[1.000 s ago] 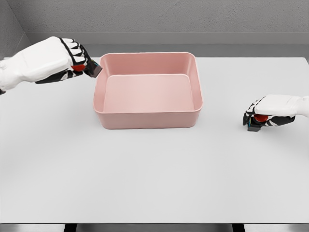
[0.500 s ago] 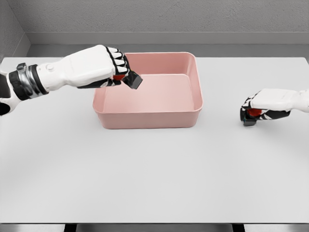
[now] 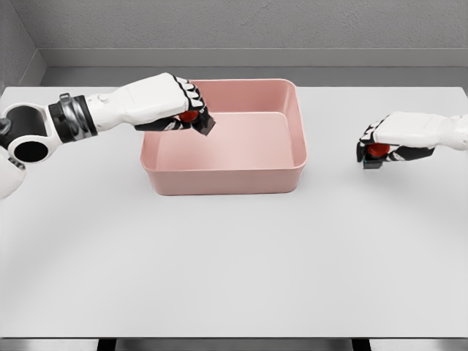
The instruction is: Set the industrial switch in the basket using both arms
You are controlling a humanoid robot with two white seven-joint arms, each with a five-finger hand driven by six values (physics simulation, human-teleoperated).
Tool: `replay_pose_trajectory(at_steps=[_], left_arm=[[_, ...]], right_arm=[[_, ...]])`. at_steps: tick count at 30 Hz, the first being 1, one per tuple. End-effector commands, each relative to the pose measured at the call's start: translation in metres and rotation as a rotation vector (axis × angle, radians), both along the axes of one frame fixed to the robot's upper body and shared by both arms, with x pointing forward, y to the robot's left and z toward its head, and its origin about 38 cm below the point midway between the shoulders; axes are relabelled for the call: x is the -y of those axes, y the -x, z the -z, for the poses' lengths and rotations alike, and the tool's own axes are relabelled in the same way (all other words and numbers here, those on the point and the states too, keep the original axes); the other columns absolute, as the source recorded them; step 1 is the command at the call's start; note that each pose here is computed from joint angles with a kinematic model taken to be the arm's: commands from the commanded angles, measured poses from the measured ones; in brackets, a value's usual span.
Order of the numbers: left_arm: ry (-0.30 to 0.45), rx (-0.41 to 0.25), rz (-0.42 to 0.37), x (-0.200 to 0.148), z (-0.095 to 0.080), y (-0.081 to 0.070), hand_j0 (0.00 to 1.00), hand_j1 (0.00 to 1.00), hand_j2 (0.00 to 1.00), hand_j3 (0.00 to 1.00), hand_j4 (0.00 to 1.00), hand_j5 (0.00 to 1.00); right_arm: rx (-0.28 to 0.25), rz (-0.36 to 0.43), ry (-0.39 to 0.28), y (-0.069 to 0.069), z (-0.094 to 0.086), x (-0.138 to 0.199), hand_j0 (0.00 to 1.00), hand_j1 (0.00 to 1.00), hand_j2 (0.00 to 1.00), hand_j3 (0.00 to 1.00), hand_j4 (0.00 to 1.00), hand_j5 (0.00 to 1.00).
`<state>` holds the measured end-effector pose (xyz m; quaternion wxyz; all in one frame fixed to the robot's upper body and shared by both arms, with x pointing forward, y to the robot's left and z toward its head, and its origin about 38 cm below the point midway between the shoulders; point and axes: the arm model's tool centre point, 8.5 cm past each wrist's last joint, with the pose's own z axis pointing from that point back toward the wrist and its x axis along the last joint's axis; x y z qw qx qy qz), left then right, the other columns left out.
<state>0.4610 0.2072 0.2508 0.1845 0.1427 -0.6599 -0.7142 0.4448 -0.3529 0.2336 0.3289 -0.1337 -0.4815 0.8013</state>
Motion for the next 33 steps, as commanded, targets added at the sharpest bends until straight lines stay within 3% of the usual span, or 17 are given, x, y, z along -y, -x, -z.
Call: replay_pose_trajectory(at_steps=[1, 6, 8, 9, 14, 21, 23, 27, 30, 33], left_arm=[[-0.001, -0.026, -0.018, 0.000, 0.008, -0.006, 0.46, 0.46, 0.46, 0.46, 0.46, 0.46], [-0.001, -0.036, -0.021, 0.005, 0.013, -0.009, 0.47, 0.47, 0.47, 0.47, 0.47, 0.47], [-0.004, -0.041, -0.016, 0.007, 0.016, -0.008, 0.59, 0.59, 0.59, 0.59, 0.59, 0.59], [-0.001, -0.041, -0.014, 0.007, 0.015, -0.008, 0.75, 0.75, 0.75, 0.75, 0.75, 0.75], [0.002, -0.036, -0.017, 0.005, 0.013, -0.009, 1.00, 1.00, 1.00, 1.00, 1.00, 1.00], [0.006, -0.036, -0.019, 0.003, 0.012, -0.008, 1.00, 1.00, 1.00, 1.00, 1.00, 1.00], [0.032, -0.032, -0.007, 0.003, 0.001, -0.007, 1.00, 1.00, 1.00, 1.00, 1.00, 1.00], [0.053, -0.037, 0.036, -0.032, -0.034, 0.030, 1.00, 1.00, 1.00, 1.00, 1.00, 1.00], [-0.036, -0.029, 0.020, -0.067, -0.049, 0.058, 1.00, 1.00, 1.00, 1.00, 1.00, 1.00], [-0.113, -0.070, -0.022, -0.092, -0.038, 0.068, 1.00, 1.00, 1.00, 1.00, 1.00, 1.00]], right_arm=[[0.003, -0.012, -0.017, -0.003, -0.001, -0.008, 0.52, 0.52, 0.52, 0.52, 0.52, 0.52], [0.024, -0.030, -0.027, -0.008, -0.009, -0.018, 0.51, 0.51, 0.51, 0.51, 0.51, 0.51], [0.036, -0.041, -0.035, -0.011, -0.014, -0.024, 0.51, 0.51, 0.51, 0.51, 0.51, 0.51], [0.037, -0.043, -0.035, -0.011, -0.014, -0.025, 0.52, 0.52, 0.52, 0.52, 0.52, 0.52], [0.061, -0.059, -0.045, -0.016, -0.024, -0.033, 0.51, 0.51, 0.51, 0.51, 0.51, 0.51], [0.093, -0.084, -0.056, -0.021, -0.038, -0.045, 0.51, 0.51, 0.51, 0.51, 0.51, 0.51], [0.103, -0.088, -0.060, -0.022, -0.043, -0.047, 0.51, 0.51, 0.51, 0.51, 0.51, 0.51], [0.132, -0.095, -0.066, -0.025, -0.057, -0.050, 0.51, 0.51, 0.51, 0.51, 0.51, 0.51], [0.152, -0.104, -0.071, -0.027, -0.066, -0.054, 0.51, 0.51, 0.51, 0.51, 0.51, 0.51], [0.169, -0.113, -0.075, -0.028, -0.074, -0.057, 0.51, 0.51, 0.51, 0.51, 0.51, 0.51]])
